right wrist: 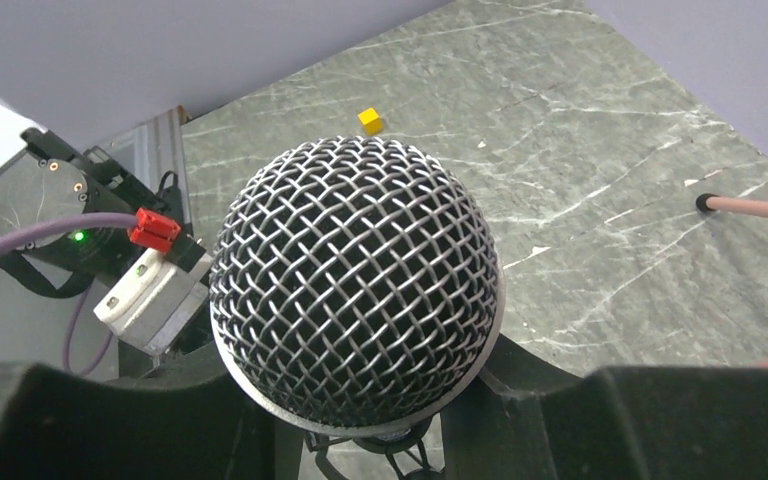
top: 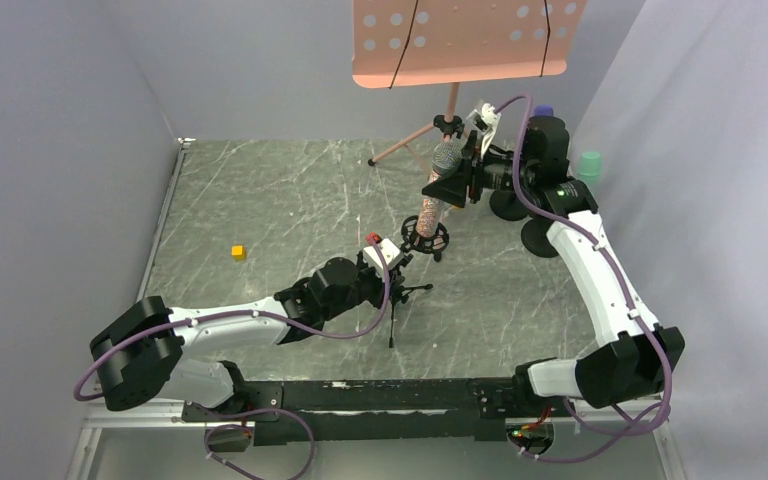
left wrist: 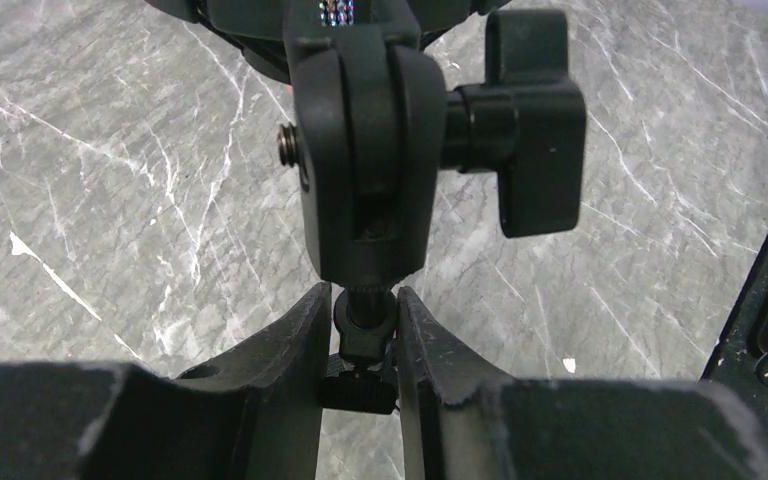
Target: Attach the microphones to the stand
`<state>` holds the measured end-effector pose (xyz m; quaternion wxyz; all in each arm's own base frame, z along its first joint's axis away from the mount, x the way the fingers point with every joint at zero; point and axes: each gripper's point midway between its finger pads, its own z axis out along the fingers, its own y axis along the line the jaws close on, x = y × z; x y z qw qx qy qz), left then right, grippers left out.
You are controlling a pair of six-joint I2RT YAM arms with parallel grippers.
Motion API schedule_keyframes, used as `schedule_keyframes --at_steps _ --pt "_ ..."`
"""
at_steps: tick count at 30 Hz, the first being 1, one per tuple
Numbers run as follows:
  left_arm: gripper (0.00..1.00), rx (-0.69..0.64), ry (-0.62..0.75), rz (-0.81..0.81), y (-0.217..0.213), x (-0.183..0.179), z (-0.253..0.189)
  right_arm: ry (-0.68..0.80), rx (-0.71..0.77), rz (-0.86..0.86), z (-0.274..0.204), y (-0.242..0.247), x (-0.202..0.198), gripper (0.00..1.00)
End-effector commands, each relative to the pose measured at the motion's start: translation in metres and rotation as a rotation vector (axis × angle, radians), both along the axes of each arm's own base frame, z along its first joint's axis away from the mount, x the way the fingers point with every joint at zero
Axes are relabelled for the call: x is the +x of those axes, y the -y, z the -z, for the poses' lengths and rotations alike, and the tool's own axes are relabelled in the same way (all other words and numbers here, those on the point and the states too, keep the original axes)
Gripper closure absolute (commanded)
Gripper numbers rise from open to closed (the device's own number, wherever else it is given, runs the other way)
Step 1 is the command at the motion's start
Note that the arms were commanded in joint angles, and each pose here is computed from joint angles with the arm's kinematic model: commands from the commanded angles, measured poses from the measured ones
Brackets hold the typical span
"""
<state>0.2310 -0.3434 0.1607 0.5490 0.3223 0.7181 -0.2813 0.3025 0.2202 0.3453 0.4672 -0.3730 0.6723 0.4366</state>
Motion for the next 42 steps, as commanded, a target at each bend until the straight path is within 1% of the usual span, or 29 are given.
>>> schedule_keyframes --at_steps 1,9,12,14,16,17,20,22,25,26,29,31,34,40,42 --pt "0.80 -0.028 0.017 -0.011 0.005 0.008 -0.010 -0.317 -0.029 -0.068 0.068 -0.008 -0.034 1.00" --pt "0.83 -0.023 -0.003 0.001 0.006 0.005 -0.002 -0.331 -0.055 -0.076 0.101 -0.011 -0.044 1.00" --pt "0.84 -0.015 -0.009 0.008 0.006 0.003 0.002 -0.321 -0.088 -0.071 0.103 -0.007 -0.044 1.00" --pt "0.84 -0.013 -0.013 0.008 0.005 0.002 0.004 -0.315 -0.107 -0.006 0.104 0.001 -0.036 1.00" --pt "0.85 -0.013 -0.016 0.010 0.004 0.001 0.006 -0.312 -0.119 0.093 0.110 0.006 -0.024 1.00" --pt "0.85 -0.011 -0.017 0.012 0.004 0.001 0.007 -0.341 -0.128 0.150 0.118 0.010 -0.020 1.00" --pt "0.85 -0.009 -0.024 0.015 0.004 -0.001 0.010 -0.408 -0.136 0.210 0.139 0.014 -0.020 1.00" --pt "0.85 -0.009 -0.028 0.014 0.003 -0.001 0.012 -0.437 -0.115 0.173 0.141 0.011 -0.028 1.00" --pt "0.86 -0.012 -0.036 0.015 0.003 -0.002 0.015 -0.478 -0.040 0.030 0.131 -0.002 -0.049 1.00" --pt "0.86 -0.011 -0.040 0.017 0.003 -0.002 0.016 -0.474 -0.028 0.011 0.128 -0.003 -0.052 1.00" --pt "0.86 -0.008 -0.045 0.019 0.002 -0.004 0.018 -0.424 -0.059 0.053 0.127 0.002 -0.046 1.00" --pt "0.86 -0.009 -0.044 0.022 0.001 -0.005 0.020 -0.396 -0.097 0.080 0.136 0.007 -0.044 1.00" --pt "0.86 -0.005 -0.047 0.024 0.001 -0.005 0.022 -0.384 -0.112 0.039 0.151 0.006 -0.053 1.00" --pt "0.86 -0.007 -0.056 0.027 0.002 -0.006 0.024 -0.342 -0.171 -0.118 0.170 -0.001 -0.079 1.00" --pt "0.86 -0.006 -0.058 0.026 0.001 -0.007 0.025 -0.323 -0.192 -0.146 0.174 -0.001 -0.085 1.00"
